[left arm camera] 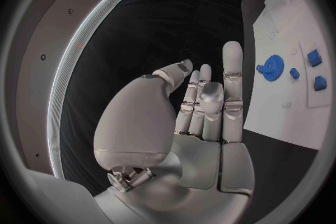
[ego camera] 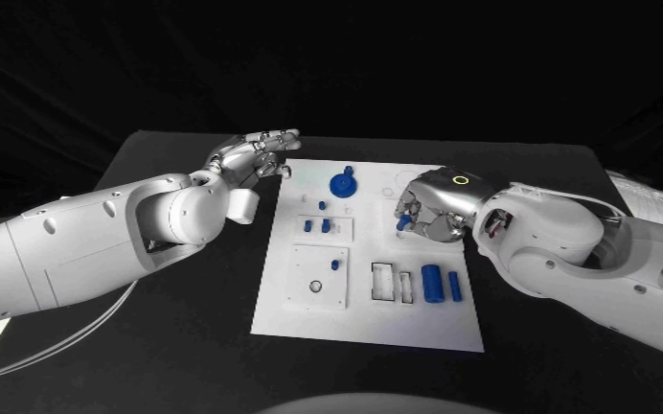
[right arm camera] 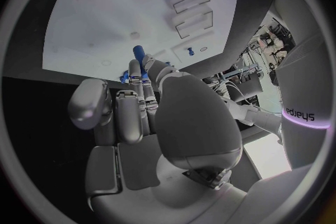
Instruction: Assemble the parts on the task board
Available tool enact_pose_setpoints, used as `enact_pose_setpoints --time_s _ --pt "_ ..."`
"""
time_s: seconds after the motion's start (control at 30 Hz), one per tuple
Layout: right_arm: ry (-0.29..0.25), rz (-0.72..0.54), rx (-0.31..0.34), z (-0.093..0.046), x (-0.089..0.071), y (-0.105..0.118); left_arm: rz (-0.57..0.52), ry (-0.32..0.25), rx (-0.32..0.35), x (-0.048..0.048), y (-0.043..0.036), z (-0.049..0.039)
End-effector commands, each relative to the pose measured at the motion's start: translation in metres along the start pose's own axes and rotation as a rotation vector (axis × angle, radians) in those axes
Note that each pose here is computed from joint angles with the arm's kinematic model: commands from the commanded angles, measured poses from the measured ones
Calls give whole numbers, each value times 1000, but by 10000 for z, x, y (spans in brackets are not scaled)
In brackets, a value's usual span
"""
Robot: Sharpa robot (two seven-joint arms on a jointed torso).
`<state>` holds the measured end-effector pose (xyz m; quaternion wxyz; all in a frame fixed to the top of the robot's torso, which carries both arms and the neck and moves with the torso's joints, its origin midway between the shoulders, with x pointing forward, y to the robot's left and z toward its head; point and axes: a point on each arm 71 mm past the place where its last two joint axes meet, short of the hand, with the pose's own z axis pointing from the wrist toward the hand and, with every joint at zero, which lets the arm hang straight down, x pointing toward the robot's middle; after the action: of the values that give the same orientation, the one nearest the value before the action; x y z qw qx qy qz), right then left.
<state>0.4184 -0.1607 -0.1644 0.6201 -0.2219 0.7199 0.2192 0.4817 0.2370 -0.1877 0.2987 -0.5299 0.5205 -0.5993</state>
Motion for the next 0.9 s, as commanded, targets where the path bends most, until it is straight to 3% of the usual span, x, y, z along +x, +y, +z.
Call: enact_pose_setpoints --time_s 0.03,0.2,0.37,0.67,0.9 --pt "-15 42 -13 -30 -81 93 -2 19 3 19 -3 4" --pt "-31 65 -66 -12 -134 272 -3 21 3 24 -1 8" --pt "-31 97 -145 60 -90 538 -4 25 2 37 3 13" --pt "8 174 -269 228 188 973 -6 31 1 58 12 24" --pt "52 220 -308 348 406 1123 -7 35 0 73 16 27"
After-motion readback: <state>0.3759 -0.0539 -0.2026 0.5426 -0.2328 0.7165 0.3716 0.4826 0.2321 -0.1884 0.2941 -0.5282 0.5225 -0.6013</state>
